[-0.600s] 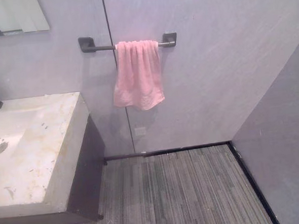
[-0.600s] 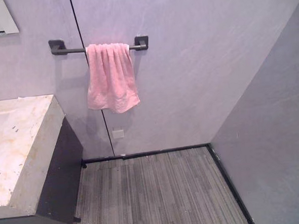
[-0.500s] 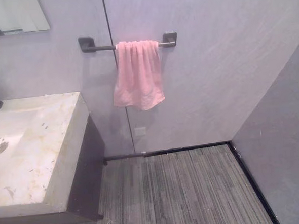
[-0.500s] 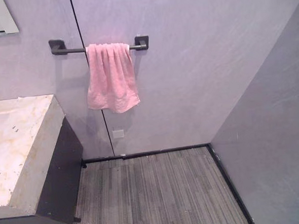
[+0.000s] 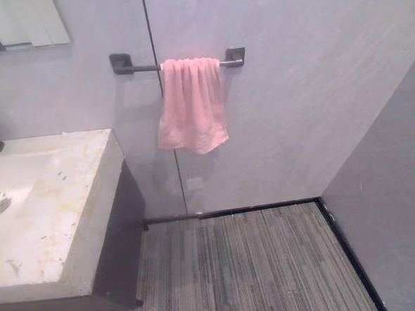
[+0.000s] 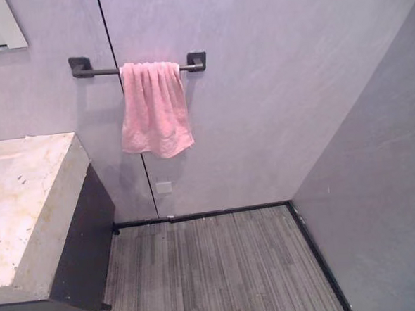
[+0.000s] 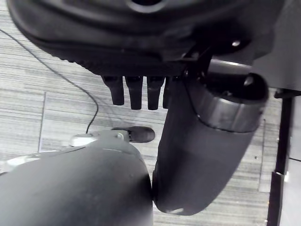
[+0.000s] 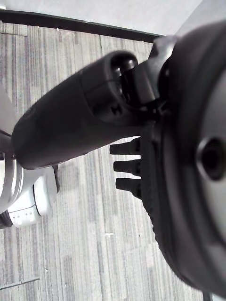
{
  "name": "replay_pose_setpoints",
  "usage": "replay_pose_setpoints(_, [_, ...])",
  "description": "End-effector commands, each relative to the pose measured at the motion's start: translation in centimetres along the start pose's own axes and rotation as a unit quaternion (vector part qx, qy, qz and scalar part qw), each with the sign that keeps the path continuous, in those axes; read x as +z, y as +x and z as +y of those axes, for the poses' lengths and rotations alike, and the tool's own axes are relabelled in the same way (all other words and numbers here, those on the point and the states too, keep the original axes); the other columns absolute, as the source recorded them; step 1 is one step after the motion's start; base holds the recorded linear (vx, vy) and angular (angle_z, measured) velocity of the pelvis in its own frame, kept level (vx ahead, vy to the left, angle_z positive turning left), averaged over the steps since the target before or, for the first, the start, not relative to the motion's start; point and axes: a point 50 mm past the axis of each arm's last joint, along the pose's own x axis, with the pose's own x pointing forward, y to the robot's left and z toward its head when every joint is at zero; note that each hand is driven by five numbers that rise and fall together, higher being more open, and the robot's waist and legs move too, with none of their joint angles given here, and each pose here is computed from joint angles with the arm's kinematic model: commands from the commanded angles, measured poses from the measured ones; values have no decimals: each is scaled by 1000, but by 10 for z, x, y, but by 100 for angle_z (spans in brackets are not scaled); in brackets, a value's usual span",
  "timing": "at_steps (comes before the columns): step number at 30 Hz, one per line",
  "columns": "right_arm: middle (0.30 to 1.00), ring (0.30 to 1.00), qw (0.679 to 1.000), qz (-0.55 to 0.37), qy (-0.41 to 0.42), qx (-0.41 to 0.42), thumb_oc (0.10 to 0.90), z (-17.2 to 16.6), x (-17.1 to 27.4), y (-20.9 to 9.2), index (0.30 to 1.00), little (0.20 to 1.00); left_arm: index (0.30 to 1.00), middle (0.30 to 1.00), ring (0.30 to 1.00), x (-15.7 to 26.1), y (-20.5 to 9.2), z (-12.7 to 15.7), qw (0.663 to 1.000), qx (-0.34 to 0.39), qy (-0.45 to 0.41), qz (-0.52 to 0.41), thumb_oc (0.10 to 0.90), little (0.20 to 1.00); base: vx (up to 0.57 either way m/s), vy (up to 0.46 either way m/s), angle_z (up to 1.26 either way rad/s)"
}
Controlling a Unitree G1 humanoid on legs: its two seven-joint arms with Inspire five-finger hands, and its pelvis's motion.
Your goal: Organize the bathroom.
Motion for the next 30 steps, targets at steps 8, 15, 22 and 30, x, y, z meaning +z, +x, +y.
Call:
replay_pose_setpoints(8, [900,900,1000,15,-2,-2,800,-11,2,2,900,900,900,900,900,-5,1,-10,996,-43,-69,48,800,900,54,19,-5])
replay_pose_setpoints(15, [900,900,1000,2,2,-7,800,-17,6,3,900,900,900,900,900,-7,1,-10,996,-46,-56,54,800,900,64,40,-11])
replay_pose_setpoints(22, [900,900,999,-17,7,-28,800,-27,11,3,900,900,900,900,900,-2,1,-7,998,-30,-34,49,800,900,87,84,-15])
replay_pose_setpoints(30, [900,900,996,-40,45,-66,800,-60,19,2,900,900,900,900,900,5,1,-20,999,-39,-17,29,800,900,129,78,-25])
